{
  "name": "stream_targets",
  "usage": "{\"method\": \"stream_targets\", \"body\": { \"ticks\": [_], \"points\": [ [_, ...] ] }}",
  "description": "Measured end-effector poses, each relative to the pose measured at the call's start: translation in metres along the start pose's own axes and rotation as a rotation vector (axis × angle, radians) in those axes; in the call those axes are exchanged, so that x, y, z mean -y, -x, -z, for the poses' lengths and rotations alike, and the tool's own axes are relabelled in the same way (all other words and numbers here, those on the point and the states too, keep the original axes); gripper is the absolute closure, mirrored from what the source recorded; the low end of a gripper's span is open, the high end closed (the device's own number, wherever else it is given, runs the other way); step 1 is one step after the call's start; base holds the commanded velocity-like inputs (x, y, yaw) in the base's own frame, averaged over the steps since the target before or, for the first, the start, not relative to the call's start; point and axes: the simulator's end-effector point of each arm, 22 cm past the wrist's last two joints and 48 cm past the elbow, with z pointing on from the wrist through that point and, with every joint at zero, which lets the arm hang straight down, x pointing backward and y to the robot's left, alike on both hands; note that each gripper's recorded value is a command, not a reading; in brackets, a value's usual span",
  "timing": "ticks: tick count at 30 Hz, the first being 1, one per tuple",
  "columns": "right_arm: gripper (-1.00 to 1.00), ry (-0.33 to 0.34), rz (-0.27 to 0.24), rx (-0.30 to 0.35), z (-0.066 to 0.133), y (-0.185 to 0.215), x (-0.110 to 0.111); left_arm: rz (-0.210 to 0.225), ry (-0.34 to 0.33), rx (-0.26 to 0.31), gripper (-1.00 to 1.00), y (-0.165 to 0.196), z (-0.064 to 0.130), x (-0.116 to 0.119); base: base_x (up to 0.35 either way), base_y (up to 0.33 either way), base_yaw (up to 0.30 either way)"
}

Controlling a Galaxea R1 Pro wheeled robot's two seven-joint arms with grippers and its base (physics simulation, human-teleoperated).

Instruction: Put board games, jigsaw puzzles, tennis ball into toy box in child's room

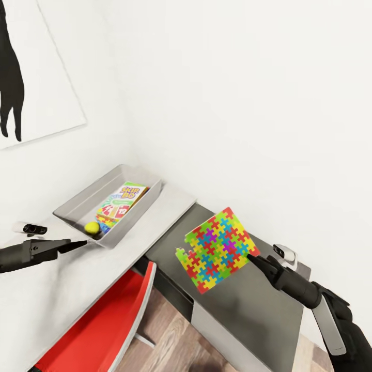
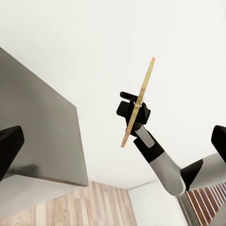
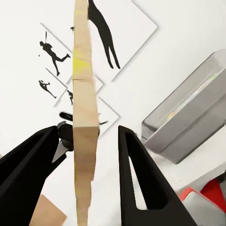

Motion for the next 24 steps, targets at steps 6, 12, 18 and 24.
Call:
{"method": "stream_targets", "body": {
  "ticks": [6, 12, 18, 24],
  "points": [
    [1.0, 0.002, 0.002, 0.001, -0.0005, 0.0012, -0.0018, -0.006, -0.002, 0.001, -1.0, 0.0008, 0.0001, 0.0029, 0.018, 0.139, 0.147],
    [1.0, 0.001, 0.003, 0.001, 0.0, 0.0018, -0.0021, -0.006, -0.003, 0.001, -1.0, 0.0008, 0.0001, 0.0034, 0.063, 0.042, 0.019],
    [1.0, -0.002, 0.002, 0.003, 0.0001, 0.0019, -0.0011, -0.006, -0.003, 0.001, -1.0, 0.0009, 0.0, 0.0032, 0.118, 0.022, 0.002],
    [1.0, -0.004, 0.0, 0.003, -0.0002, 0.0015, -0.0004, -0.007, -0.003, 0.001, -1.0, 0.0009, 0.0, 0.0032, 0.014, 0.002, 0.0]
  ]
}}
